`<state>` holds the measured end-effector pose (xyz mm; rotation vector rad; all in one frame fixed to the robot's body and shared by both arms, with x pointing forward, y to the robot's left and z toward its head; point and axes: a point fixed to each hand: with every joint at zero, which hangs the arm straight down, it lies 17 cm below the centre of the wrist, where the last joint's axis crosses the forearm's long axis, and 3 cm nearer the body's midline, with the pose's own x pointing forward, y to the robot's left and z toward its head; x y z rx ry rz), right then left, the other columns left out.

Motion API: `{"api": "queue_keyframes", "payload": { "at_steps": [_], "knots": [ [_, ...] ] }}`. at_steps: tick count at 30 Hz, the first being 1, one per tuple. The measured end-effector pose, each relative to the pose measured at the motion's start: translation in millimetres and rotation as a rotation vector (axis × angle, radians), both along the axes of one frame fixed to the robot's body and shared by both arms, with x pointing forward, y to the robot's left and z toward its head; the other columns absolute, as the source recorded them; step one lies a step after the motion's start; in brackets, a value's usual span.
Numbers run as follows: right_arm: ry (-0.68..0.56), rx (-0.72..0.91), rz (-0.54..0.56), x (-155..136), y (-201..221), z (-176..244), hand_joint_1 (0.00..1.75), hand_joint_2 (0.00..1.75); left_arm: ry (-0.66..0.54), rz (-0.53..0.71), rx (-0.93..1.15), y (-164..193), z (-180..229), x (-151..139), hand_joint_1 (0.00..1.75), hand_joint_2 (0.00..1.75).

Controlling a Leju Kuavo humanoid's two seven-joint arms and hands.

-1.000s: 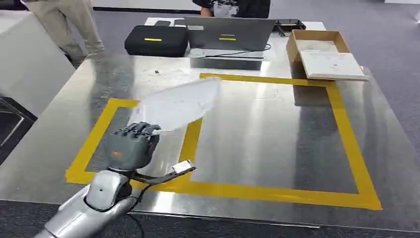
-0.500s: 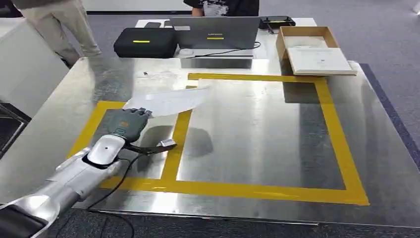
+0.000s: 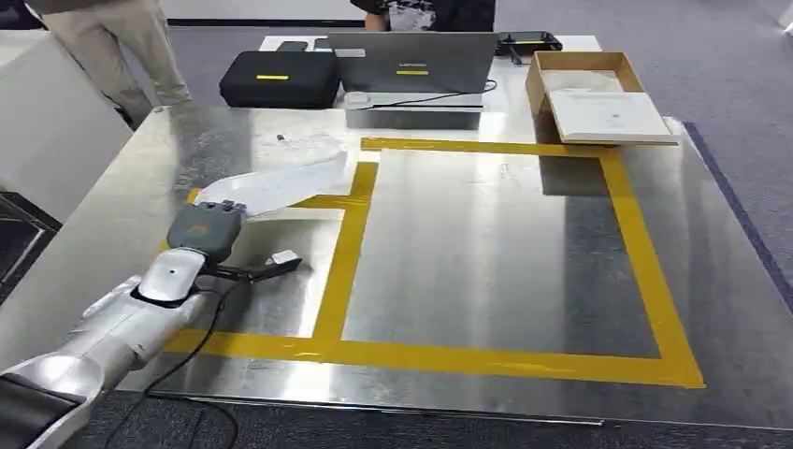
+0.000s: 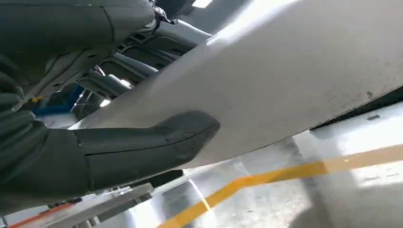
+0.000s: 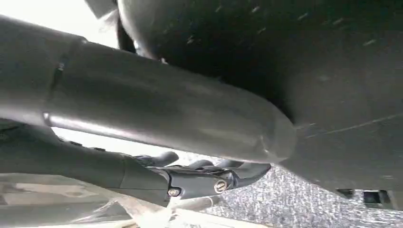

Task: Take the parts from the cabinet and place them on the table.

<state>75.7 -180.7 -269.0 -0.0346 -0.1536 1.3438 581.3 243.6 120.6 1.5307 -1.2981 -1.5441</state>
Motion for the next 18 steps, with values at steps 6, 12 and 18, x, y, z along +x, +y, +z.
{"api": "queue_keyframes", "payload": {
  "at_steps": [6, 12, 18],
  "knots": [
    [0.007, -0.005, 0.018, -1, 1, 1, 0.00, 0.00, -0.036, 0.009, -0.017, 4, 6, 0, 0.00, 1.75],
    [0.009, -0.003, 0.016, -1, 4, 1, 0.00, 0.00, -0.023, -0.015, -0.126, 2, 13, 3, 0.00, 1.75],
    [0.009, -0.002, 0.014, -1, 4, 1, 0.00, 0.00, -0.035, -0.014, -0.172, 1, 19, 4, 0.00, 0.00]
  ]
}}
